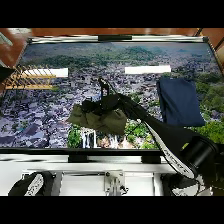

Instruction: Fold the shirts.

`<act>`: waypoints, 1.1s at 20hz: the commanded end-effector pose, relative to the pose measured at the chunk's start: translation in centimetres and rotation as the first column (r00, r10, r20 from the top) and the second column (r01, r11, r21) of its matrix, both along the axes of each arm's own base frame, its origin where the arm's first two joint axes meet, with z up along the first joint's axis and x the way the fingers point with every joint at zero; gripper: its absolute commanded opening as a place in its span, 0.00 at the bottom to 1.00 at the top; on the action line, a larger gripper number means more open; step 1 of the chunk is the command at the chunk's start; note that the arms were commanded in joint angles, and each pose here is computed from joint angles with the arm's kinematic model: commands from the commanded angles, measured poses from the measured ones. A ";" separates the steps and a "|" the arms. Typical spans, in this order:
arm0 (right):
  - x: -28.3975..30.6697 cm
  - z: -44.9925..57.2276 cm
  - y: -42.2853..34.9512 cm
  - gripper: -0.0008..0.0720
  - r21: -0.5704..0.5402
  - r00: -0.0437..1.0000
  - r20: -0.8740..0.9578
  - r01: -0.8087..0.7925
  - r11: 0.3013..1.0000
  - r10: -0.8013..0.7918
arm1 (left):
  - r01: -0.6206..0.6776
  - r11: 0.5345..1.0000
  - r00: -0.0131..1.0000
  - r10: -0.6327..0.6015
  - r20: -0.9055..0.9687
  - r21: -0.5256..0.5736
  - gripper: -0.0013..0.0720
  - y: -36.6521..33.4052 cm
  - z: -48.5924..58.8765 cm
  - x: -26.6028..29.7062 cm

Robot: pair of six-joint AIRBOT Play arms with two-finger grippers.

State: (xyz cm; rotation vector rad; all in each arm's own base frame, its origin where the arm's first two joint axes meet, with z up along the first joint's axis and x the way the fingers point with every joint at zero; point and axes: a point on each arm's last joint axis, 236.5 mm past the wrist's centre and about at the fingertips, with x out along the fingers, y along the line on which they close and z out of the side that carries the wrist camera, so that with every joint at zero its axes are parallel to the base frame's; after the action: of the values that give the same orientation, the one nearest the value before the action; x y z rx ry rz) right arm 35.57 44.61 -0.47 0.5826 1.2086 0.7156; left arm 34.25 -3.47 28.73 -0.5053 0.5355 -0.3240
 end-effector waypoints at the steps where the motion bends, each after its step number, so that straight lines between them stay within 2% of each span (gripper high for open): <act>1: -0.5 0.0 0.8 0.72 0.027 1.000 -0.016 -0.008 1.000 0.008 | 0.016 1.000 1.000 -0.016 -0.019 0.025 0.06 0.0 -0.4 -0.8; 4: -2.3 0.7 -2.2 0.72 -0.053 0.989 -0.022 -0.149 0.988 0.148 | 0.006 0.999 1.000 -0.005 -0.030 0.044 0.06 0.5 -0.9 -0.8; 7: -2.4 2.0 -8.2 0.72 -0.172 0.977 -0.050 -0.214 0.962 0.208 | -0.003 0.998 0.999 0.005 -0.038 0.060 0.06 0.8 -1.2 -0.8; 9: -2.1 1.4 -14.9 0.73 -0.338 0.975 -0.101 -0.221 0.915 0.198 | -0.003 0.998 0.999 0.005 -0.038 0.061 0.06 0.8 -1.2 -0.8; 10: -2.0 0.5 -19.4 0.82 -0.451 0.974 -0.155 -0.221 0.865 0.168 | -0.004 0.998 0.999 0.007 -0.039 0.063 0.06 0.9 -1.2 -0.8; 11: -2.4 -0.5 -23.4 0.82 -0.526 0.967 -0.226 -0.225 0.820 0.120 | -0.006 0.998 0.999 0.008 -0.040 0.066 0.06 0.9 -1.3 -0.8; 12: -3.1 -1.4 -26.2 0.82 -0.547 0.953 -0.295 -0.231 0.805 0.073 | -0.006 0.998 0.999 0.008 -0.040 0.066 0.06 0.9 -1.3 -0.8; 14: -5.0 -3.6 -28.5 0.85 -0.491 0.910 -0.415 -0.218 0.843 -0.007 | -0.005 0.998 0.999 0.008 -0.041 0.066 0.06 0.9 -1.3 -0.8; 15: -5.4 -4.7 -28.2 0.93 -0.448 0.896 -0.443 -0.181 0.876 -0.042 | -0.005 0.998 0.999 0.007 -0.041 0.066 0.06 0.9 -1.3 -0.8; 17: -5.1 -6.1 -25.5 0.93 -0.327 0.884 -0.456 -0.063 0.943 -0.099 | -0.005 0.998 0.999 0.008 -0.040 0.066 0.06 0.9 -1.2 -0.8; 19: -4.4 -7.1 -23.6 0.93 -0.275 0.894 -0.427 0.016 0.961 -0.137 | -0.005 0.998 0.999 0.008 -0.040 0.065 0.06 0.9 -1.2 -0.8; 22: -4.5 -8.3 -21.3 0.93 -0.244 0.897 -0.427 0.009 0.970 -0.115 | -0.005 0.998 0.999 0.008 -0.041 0.065 0.06 0.9 -1.3 -0.8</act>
State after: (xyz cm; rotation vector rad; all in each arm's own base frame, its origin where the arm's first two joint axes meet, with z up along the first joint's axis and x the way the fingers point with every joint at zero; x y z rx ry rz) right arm 30.89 21.20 -7.74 0.5045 1.6853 0.3652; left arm 33.48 -2.56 27.47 -0.4515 0.5824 -0.2905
